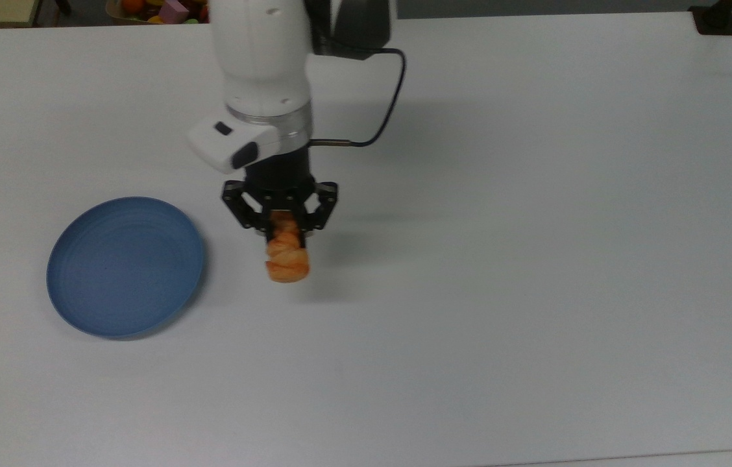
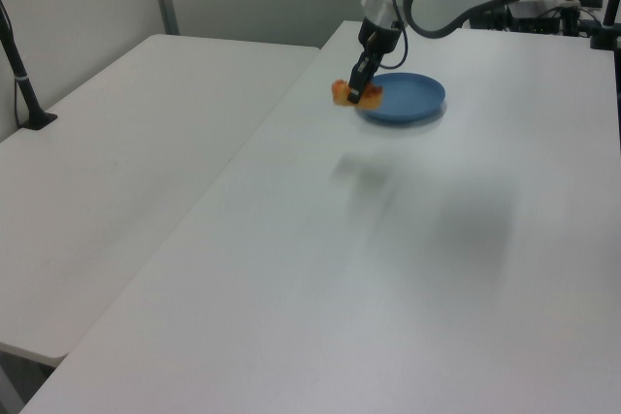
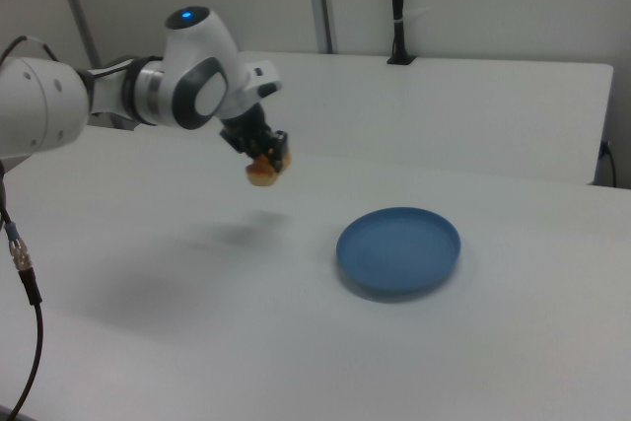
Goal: Put the bread on the table
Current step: 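Carry the bread roll away from the plate and lower it to the table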
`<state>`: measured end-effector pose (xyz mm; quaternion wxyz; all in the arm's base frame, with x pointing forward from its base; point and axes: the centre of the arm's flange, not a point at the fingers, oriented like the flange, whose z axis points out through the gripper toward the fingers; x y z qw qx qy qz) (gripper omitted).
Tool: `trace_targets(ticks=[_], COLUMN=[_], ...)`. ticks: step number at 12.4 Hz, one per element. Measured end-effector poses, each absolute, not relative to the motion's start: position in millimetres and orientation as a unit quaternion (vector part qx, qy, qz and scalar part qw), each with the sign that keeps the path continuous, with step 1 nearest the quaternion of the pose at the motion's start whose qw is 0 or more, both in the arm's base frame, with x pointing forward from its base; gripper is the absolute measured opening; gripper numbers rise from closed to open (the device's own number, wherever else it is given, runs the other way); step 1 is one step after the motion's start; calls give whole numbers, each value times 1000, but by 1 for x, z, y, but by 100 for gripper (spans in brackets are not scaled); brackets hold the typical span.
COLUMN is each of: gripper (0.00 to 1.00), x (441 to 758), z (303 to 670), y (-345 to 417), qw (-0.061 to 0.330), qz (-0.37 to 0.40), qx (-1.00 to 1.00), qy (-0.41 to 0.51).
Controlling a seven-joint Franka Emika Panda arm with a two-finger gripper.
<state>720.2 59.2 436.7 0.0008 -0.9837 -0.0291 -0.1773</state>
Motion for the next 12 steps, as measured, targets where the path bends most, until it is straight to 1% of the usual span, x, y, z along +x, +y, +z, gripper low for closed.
trace_targets(ticks=[4, 6, 7, 9, 10, 12], gripper=[41, 41, 41, 41, 41, 41], x=[705, 696, 691, 679, 677, 675], z=[413, 400, 393, 359, 340, 313], y=[165, 216, 234, 277, 292, 308], qw=[19, 26, 21, -2, -7, -4], qz=[-161, -167, -169, -166, -175, -184], qx=[-986, -984, -984, -985, -983, -982], qy=[-48, -55, -57, -54, -46, -30])
